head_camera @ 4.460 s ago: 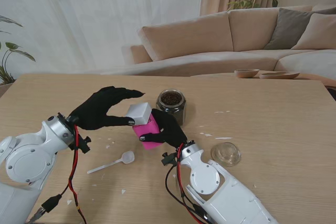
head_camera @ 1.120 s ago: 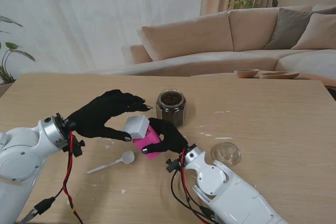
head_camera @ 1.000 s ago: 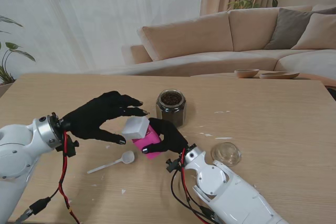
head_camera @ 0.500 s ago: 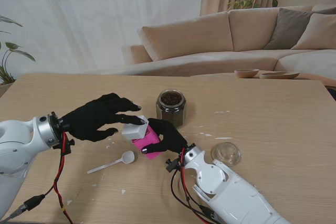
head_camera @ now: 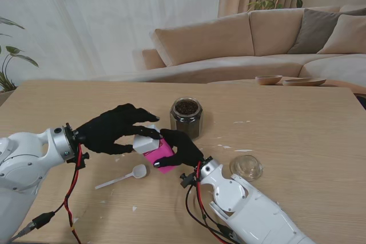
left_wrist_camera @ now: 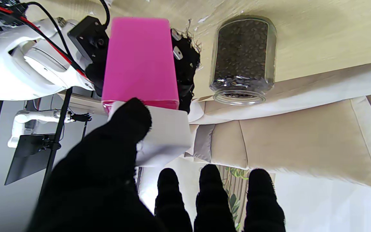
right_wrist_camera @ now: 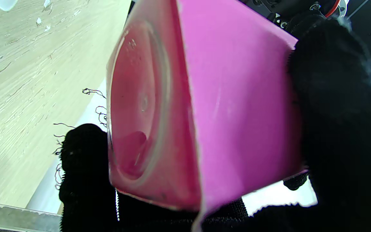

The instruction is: Portion coffee beans from the glass jar into the coffee jar

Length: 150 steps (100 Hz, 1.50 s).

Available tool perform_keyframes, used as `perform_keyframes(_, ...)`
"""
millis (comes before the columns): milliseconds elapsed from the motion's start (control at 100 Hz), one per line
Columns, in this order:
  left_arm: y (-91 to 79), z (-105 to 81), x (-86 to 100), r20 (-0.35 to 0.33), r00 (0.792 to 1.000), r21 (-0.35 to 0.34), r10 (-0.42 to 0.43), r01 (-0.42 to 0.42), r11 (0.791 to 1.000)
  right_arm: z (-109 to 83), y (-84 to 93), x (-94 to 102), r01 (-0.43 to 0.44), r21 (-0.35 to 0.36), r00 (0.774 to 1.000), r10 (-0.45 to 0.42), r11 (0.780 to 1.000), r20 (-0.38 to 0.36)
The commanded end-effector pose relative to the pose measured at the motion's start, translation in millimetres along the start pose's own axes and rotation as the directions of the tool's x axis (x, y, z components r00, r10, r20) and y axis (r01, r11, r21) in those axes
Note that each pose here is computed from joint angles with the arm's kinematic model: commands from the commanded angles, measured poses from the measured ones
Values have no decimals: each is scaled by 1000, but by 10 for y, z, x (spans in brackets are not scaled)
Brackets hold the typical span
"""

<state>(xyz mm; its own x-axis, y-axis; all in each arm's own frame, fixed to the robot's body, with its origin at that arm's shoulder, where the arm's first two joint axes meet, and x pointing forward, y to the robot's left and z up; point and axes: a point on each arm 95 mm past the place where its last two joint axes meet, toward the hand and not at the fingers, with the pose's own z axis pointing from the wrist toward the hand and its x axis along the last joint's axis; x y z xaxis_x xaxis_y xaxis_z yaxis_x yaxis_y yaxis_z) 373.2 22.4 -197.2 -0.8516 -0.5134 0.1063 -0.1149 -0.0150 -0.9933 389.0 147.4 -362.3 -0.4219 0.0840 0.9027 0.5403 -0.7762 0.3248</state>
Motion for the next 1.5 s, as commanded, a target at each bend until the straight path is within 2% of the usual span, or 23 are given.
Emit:
perform_keyframes(0,13,24,52,4,1000,-6,5,-5,1000,14,-56,30,-12,13,1000,12,1000,-11)
perform_keyframes(430,12,105,130,62,996,2,-61,61,998,37,-56,39,-10,10,1000,11,1000,-21)
perform_keyframes(690,40,153,193,124,985,36,-118,114,993,47,-47,40,-11,5,1000,11,1000,-21)
perform_keyframes(910,47,163,218,137,977,35,-165,162,986,46,-37,35,-11,3,1000,11,1000,-17)
perform_keyframes(1230,40,185,249,171,969,74,-179,169,983,49,-29,27,-12,0,1000,12,1000,-8)
perform_keyframes(1490,48,205,263,166,967,101,-191,176,979,50,-23,29,-12,-5,1000,12,1000,-7)
